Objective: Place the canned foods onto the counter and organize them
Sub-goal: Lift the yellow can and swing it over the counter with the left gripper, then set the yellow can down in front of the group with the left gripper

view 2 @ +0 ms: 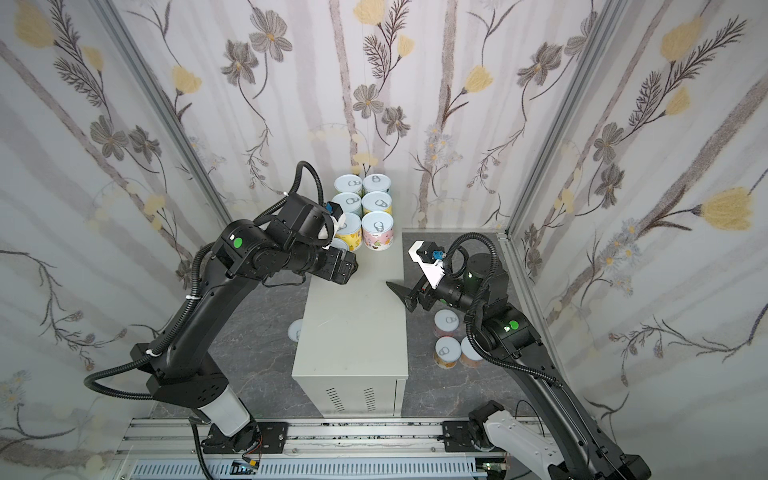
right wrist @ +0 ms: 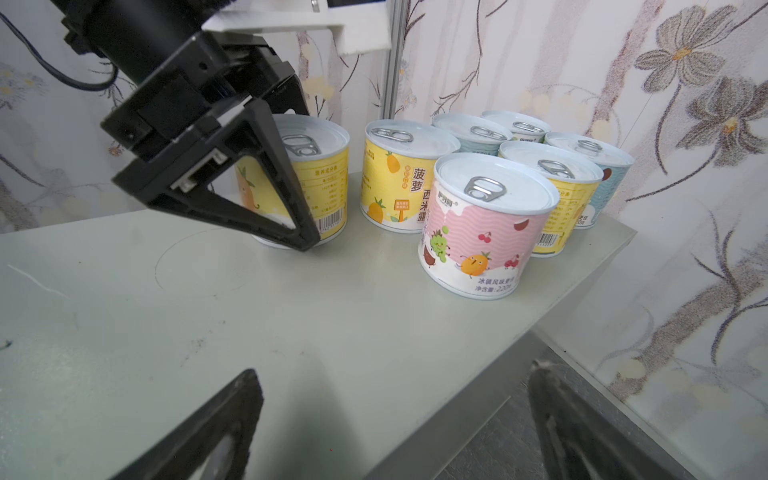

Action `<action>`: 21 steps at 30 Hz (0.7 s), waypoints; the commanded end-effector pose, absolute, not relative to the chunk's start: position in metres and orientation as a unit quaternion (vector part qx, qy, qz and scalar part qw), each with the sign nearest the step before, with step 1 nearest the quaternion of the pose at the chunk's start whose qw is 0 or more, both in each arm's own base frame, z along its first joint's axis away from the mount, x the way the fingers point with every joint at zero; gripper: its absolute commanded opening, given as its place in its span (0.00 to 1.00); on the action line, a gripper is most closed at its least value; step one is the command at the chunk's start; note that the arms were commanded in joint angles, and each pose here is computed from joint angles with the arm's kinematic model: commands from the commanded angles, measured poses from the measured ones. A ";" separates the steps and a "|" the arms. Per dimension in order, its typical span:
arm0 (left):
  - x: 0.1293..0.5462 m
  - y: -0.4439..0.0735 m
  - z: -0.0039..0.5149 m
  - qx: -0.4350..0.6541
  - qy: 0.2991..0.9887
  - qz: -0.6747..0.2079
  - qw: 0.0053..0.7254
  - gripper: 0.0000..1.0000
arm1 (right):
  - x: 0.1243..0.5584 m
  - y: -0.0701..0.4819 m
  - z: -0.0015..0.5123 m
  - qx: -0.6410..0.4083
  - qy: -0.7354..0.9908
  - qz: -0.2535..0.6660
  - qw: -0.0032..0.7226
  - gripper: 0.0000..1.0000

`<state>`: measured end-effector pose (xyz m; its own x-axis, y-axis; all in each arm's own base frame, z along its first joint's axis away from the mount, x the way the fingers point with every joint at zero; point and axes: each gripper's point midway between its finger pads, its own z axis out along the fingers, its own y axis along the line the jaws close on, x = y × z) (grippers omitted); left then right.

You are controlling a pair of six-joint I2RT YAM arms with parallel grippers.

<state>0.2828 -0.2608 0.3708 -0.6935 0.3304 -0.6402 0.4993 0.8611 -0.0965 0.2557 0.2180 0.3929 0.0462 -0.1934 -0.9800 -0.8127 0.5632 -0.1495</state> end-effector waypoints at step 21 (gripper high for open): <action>0.214 -0.206 0.444 0.271 0.656 -0.249 0.659 1.00 | 0.273 0.228 0.409 -0.372 0.668 0.253 0.592 1.00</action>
